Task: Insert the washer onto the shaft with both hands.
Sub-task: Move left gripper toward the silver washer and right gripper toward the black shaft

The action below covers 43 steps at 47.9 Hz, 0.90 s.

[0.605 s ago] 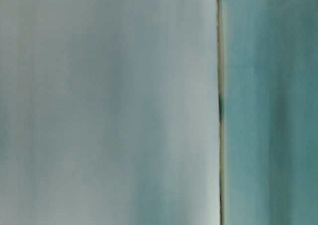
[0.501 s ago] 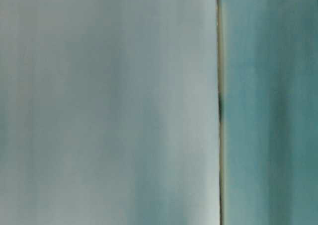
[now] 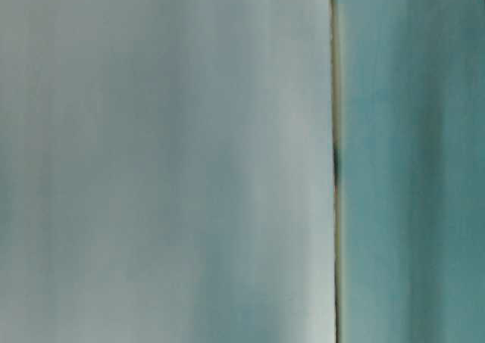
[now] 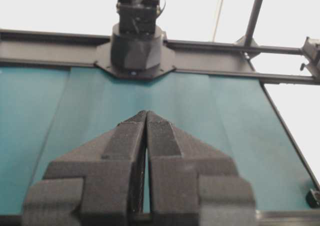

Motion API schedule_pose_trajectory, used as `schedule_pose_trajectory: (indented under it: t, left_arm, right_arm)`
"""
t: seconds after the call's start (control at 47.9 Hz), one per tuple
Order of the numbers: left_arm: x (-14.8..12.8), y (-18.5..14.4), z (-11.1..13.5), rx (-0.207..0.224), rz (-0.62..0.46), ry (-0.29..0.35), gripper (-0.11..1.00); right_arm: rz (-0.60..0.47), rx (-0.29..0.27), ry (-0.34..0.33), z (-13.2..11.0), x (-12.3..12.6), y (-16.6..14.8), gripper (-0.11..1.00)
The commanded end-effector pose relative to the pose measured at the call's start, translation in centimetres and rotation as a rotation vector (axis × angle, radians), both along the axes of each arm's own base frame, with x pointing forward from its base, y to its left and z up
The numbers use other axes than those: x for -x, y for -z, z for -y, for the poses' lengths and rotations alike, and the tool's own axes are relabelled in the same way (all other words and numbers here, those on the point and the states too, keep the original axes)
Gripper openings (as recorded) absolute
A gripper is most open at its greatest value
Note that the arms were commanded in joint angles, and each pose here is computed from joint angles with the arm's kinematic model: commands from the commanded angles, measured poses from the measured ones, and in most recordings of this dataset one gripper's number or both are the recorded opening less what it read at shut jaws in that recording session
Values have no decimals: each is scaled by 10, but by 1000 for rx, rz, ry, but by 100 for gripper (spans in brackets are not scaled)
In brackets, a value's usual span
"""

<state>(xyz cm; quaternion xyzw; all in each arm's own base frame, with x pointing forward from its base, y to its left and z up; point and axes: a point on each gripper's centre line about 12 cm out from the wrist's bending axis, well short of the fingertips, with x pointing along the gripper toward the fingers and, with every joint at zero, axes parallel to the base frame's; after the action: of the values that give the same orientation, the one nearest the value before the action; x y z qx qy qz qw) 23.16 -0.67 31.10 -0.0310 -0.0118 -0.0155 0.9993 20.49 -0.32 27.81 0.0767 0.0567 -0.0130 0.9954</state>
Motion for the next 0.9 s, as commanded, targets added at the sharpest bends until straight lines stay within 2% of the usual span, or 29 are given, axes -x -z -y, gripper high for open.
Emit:
schedule_pose_trajectory:
  t: [0.0, 0.209, 0.271, 0.376, 0.647, 0.877]
  left_arm:
    - [-13, -9, 1, 1, -18, 3, 2]
    - [-42, 5, 2, 76, -212, -5, 2]
    - [-49, 13, 2, 84, -285, -10, 2]
    - [-57, 28, 2, 78, -415, -18, 2]
    - [-73, 46, 2, 83, -625, -34, 2]
    - [-85, 71, 2, 60, -816, -42, 2]
  right_arm:
    - [-32, -33, 11, 2, -8, -6, -10]
    - [-173, -77, 21, 2, -20, 6, -10]
    - [-221, -81, 20, 2, -23, 10, -10]
    - [-293, -81, 22, 2, -29, 14, -10]
    - [-485, -85, 21, 2, -46, 17, -10]
    - [-646, -72, 18, 1, -65, 37, -10]
